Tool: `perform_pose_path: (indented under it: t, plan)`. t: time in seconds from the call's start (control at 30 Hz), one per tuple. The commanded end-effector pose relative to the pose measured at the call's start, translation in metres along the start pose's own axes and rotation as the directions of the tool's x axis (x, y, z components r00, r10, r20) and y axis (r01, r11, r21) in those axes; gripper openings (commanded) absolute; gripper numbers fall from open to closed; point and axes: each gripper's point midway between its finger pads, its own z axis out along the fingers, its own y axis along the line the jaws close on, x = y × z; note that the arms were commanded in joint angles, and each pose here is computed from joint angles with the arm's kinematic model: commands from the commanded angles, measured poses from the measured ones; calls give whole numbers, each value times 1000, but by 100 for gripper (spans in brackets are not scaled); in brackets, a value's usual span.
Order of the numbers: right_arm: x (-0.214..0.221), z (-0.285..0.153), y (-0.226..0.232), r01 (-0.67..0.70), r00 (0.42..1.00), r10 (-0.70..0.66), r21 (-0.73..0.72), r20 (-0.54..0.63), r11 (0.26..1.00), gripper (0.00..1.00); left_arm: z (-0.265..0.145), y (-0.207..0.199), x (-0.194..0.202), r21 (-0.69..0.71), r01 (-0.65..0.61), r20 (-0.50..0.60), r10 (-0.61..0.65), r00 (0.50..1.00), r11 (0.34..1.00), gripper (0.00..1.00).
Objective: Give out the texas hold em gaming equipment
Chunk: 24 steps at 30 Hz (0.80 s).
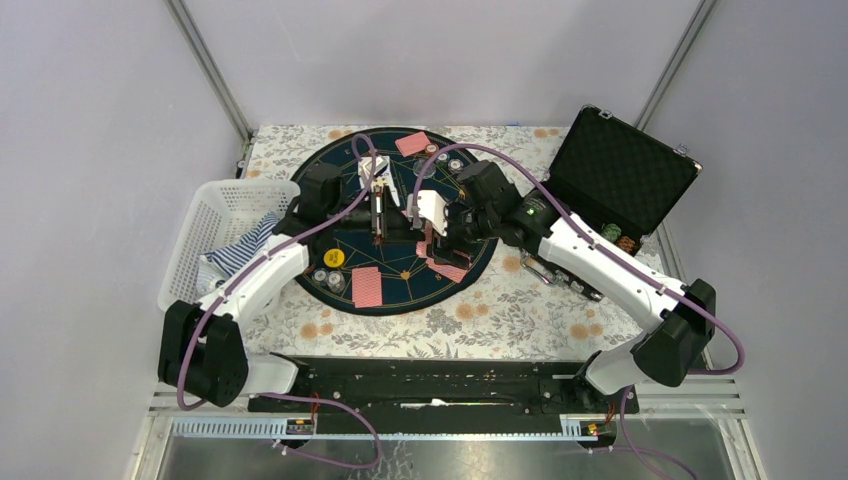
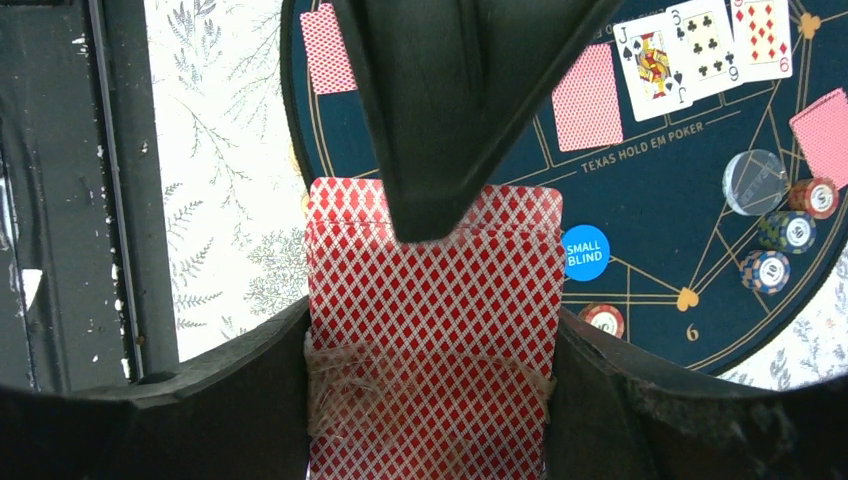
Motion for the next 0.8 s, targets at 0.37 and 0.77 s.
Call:
perform_pose_path:
  t: [0.37, 0.77]
  plan:
    - [-16, -21, 4, -10, 998, 9, 15, 60, 1000, 0, -11, 6, -4, -19, -38, 35, 38, 999, 999, 21]
    - [-9, -19, 7, -17, 999, 17, 8, 46, 1000, 0, -27, -21, -10, 43, -142, 94, 137, 986, 989, 24]
